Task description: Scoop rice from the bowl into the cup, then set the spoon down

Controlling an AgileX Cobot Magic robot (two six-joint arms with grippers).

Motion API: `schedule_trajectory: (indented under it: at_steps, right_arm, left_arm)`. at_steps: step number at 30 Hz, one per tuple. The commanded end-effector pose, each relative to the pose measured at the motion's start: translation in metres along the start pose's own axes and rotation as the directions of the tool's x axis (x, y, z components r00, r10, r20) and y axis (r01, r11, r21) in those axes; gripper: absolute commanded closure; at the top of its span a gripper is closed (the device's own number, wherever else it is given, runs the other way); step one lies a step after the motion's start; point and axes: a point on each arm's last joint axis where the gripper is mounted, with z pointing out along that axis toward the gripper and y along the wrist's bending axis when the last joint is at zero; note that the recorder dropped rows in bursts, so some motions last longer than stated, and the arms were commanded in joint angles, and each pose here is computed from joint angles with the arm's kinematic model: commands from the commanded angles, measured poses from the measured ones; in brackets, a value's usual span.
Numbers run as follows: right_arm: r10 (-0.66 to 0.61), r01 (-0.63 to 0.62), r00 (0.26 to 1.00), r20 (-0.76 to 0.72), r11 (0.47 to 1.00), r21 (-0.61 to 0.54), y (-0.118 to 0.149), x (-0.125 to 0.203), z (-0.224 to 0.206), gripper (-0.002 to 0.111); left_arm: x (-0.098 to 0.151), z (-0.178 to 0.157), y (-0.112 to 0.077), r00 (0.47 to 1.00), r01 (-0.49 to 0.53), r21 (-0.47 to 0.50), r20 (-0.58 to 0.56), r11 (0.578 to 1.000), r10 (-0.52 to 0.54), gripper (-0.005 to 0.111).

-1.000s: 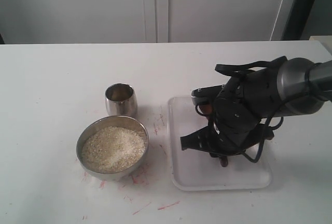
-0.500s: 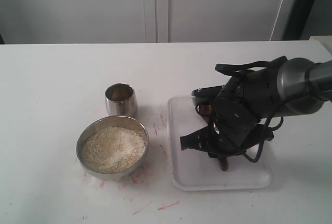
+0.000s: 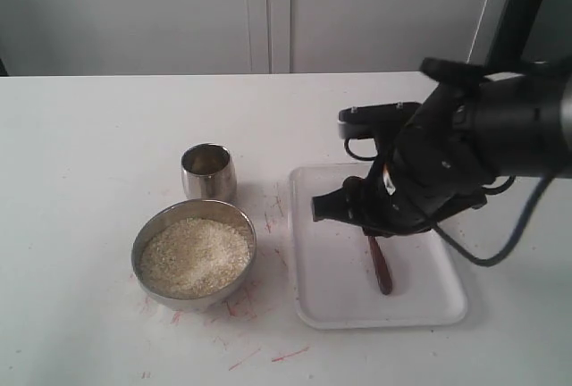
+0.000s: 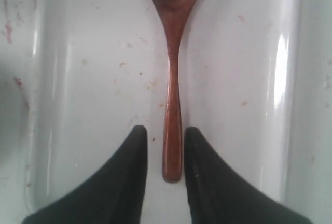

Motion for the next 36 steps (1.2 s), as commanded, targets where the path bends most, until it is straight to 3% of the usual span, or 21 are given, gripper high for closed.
schedule_trajectory:
  at_steps: [1,11,16,21,26,29,31,36]
  right_arm:
    - [-0.042,0.043,0.998,0.039,0.998,-0.038,-0.009,0.004,-0.044,0.083]
    - [-0.029,0.088,0.972,0.231,0.964,-0.250,-0.044,0.060,-0.143,0.083]
    - [-0.080,0.215,0.919,0.385,0.922,-0.322,-0.065,0.101,-0.182,0.083]
    - [-0.038,0.276,0.855,0.517,0.878,-0.392,-0.084,0.144,-0.203,0.083]
    - [-0.017,0.331,0.779,0.627,0.860,-0.388,-0.096,0.168,-0.209,0.083]
    - [-0.051,0.436,0.646,0.762,0.844,-0.313,-0.097,0.171,-0.210,0.083]
    - [-0.033,0.442,0.597,0.802,0.848,-0.294,-0.096,0.168,-0.208,0.083]
    - [-0.050,0.445,0.558,0.828,0.861,-0.248,-0.097,0.166,-0.202,0.083]
  left_arm:
    - [-0.003,0.000,0.000,1.000,0.007,0.005,0.013,1.000,-0.007,0.092]
    - [-0.003,0.000,0.000,1.000,0.007,0.005,0.013,1.000,-0.007,0.092]
    - [-0.003,0.000,0.000,1.000,0.007,0.005,0.013,1.000,-0.007,0.092]
    - [-0.003,0.000,0.000,1.000,0.007,0.005,0.013,1.000,-0.007,0.092]
    - [-0.003,0.000,0.000,1.000,0.007,0.005,0.013,1.000,-0.007,0.092]
    - [-0.003,0.000,0.000,1.000,0.007,0.005,0.013,1.000,-0.007,0.092]
    - [-0.003,0.000,0.000,1.000,0.007,0.005,0.013,1.000,-0.007,0.092]
    - [-0.003,0.000,0.000,1.000,0.007,0.005,0.013,1.000,-0.007,0.092]
